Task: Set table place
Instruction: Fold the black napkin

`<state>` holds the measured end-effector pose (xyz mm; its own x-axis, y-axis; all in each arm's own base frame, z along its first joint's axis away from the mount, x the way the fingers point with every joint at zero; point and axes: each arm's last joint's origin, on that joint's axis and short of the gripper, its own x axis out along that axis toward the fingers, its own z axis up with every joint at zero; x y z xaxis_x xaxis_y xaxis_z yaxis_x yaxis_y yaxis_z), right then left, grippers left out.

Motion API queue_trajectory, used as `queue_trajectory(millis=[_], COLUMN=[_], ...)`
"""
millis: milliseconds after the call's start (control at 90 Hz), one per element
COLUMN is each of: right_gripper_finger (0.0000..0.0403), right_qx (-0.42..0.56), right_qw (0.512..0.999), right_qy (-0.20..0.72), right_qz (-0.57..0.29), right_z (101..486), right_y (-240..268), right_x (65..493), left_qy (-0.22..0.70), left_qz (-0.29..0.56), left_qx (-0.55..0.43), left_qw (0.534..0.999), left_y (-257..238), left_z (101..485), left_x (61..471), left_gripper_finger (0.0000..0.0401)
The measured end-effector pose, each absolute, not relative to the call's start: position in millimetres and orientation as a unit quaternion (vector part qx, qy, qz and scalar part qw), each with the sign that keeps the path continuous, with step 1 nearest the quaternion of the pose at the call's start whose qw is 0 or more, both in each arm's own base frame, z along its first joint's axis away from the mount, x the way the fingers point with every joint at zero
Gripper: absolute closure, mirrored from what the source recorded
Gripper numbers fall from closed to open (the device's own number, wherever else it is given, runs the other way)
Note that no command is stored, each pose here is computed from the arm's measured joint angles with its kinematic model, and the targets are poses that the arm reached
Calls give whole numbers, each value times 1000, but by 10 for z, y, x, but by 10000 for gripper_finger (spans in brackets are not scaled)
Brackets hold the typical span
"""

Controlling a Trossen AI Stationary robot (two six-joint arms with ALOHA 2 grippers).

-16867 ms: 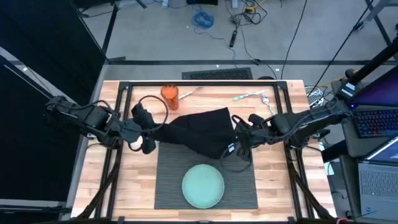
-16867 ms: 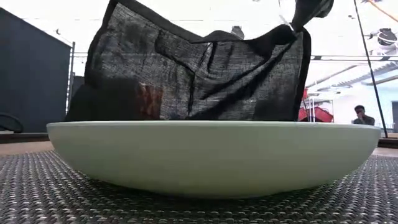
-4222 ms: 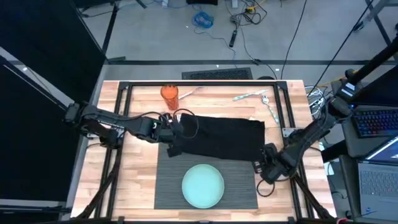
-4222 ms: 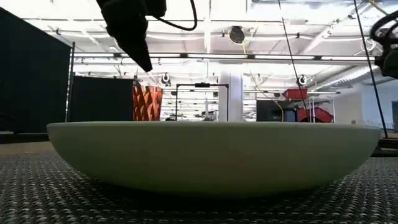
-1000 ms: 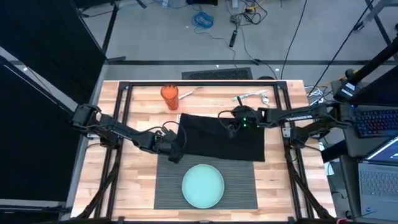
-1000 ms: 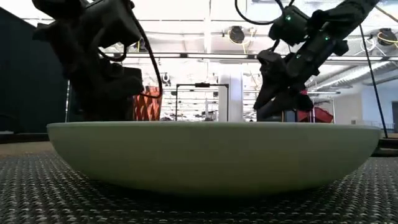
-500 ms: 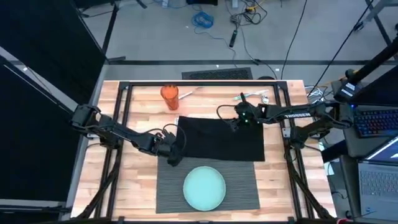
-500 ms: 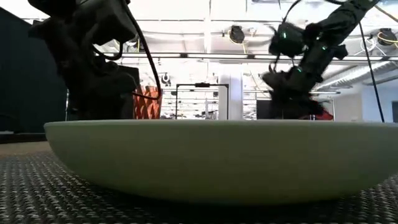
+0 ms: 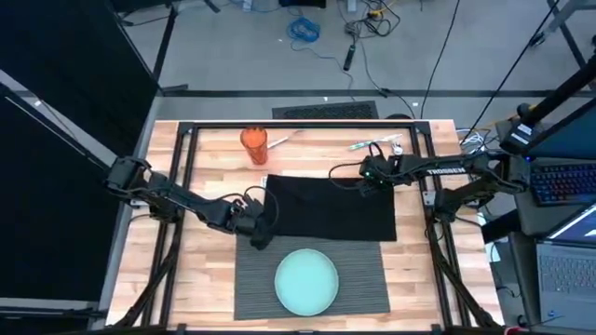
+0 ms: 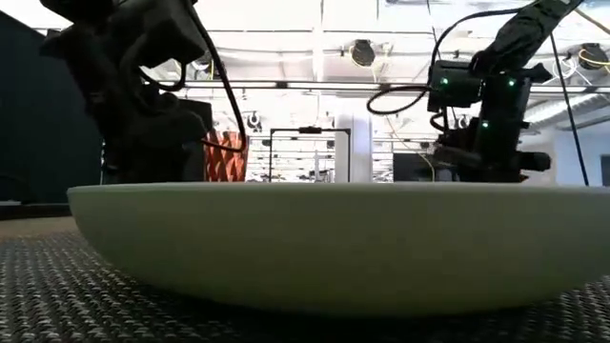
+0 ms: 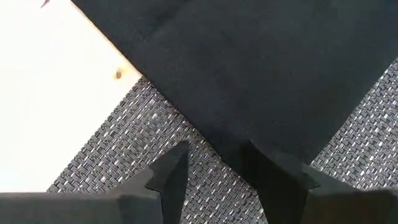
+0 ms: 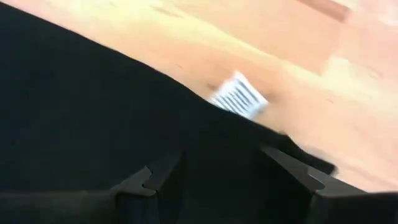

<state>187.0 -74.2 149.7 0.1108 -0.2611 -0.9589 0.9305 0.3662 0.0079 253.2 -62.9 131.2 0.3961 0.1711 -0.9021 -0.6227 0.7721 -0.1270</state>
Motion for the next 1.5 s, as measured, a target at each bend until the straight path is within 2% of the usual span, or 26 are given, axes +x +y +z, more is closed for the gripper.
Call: queue_trajectory(millis=[144, 322, 378, 600, 722, 1067, 1500], right_gripper_finger=[239, 239, 239, 239, 238, 238, 238], right_qx=[320, 319, 319, 348, 378, 439, 503], right_qw=[667, 729, 735, 696, 693, 658, 639], right_qy=[482, 409, 409, 443, 435, 443, 432], right_qz=[-469, -447, -437, -445, -432, -422, -390], right_z=[1518, 1834, 1919, 2012, 2027, 1656, 1646], right_y=[-765, -739, -668, -290, -96, 283, 772], right_x=[1855, 1978, 1958, 1679, 1576, 1306, 1091], left_qy=[492, 493, 493, 492, 494, 496, 497], left_qz=[245, 244, 243, 241, 234, 227, 225], left_qx=[-227, -226, -226, -230, -224, -214, -216], left_qw=[804, 804, 804, 804, 807, 810, 810], left_y=[-647, -650, -649, -652, -653, -654, -655], left_z=[1312, 1311, 1311, 1320, 1326, 1328, 1328], left_x=[2526, 2525, 2525, 2526, 2527, 2528, 2528], left_gripper_finger=[251, 251, 251, 251, 251, 251, 251])
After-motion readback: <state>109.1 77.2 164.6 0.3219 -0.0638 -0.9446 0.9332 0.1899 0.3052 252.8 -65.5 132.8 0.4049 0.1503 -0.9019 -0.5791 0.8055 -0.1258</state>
